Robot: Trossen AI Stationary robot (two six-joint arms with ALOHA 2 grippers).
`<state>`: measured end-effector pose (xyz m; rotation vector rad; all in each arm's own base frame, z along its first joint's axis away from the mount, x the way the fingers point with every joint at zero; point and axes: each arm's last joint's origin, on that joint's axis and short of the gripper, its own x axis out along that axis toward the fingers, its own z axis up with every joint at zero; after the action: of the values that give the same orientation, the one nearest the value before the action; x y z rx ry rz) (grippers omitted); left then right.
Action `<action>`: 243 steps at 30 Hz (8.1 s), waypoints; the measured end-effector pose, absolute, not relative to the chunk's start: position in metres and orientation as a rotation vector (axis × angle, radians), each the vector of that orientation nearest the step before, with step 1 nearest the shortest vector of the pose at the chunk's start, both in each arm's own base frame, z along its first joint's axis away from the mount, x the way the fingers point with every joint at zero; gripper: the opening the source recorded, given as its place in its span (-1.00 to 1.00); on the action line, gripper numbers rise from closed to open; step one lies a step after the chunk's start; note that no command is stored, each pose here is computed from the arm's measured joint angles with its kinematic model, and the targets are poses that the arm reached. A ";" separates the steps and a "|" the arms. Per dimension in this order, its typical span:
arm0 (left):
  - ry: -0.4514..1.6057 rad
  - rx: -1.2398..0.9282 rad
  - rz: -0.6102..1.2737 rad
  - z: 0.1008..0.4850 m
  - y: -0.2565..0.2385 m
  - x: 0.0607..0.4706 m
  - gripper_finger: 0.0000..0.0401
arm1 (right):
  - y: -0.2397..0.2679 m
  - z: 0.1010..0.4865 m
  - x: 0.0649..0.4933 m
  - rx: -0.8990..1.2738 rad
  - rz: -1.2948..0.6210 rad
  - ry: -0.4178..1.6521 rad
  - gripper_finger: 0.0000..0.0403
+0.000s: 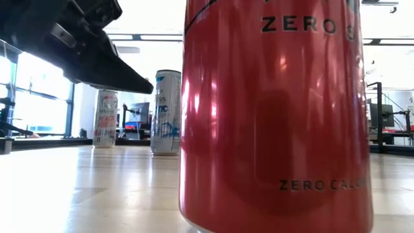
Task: Place canned beverage on shelf
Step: Put the bottom red soda can on the shelf
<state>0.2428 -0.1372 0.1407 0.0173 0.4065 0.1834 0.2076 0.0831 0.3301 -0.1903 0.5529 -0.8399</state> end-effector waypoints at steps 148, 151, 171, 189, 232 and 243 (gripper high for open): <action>0.328 -0.015 0.009 0.147 -0.191 0.206 -1.00 | 0.243 0.266 0.410 -0.031 0.111 1.224 0.17; 0.330 -0.012 0.009 0.147 -0.191 0.206 -1.00 | 0.236 0.281 0.408 -0.039 0.079 1.184 0.17; 0.330 -0.023 0.010 0.147 -0.191 0.206 -1.00 | 0.102 0.386 0.367 -0.051 -0.172 1.159 0.16; 0.351 -0.032 -0.017 0.145 -0.192 0.205 -1.00 | -0.094 0.442 0.310 0.013 -0.234 1.093 0.16; 0.314 -0.174 -0.225 0.159 -0.066 0.286 -1.00 | -0.270 0.301 0.182 0.081 -0.340 1.321 0.16; 0.303 -0.177 -0.224 0.160 -0.066 0.286 -1.00 | -0.275 0.297 0.172 0.124 -0.365 1.309 0.21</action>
<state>0.2865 -0.0663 0.1601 -0.1766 0.3025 -0.2242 0.1716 -0.2752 0.2967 0.1236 1.3090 -0.3651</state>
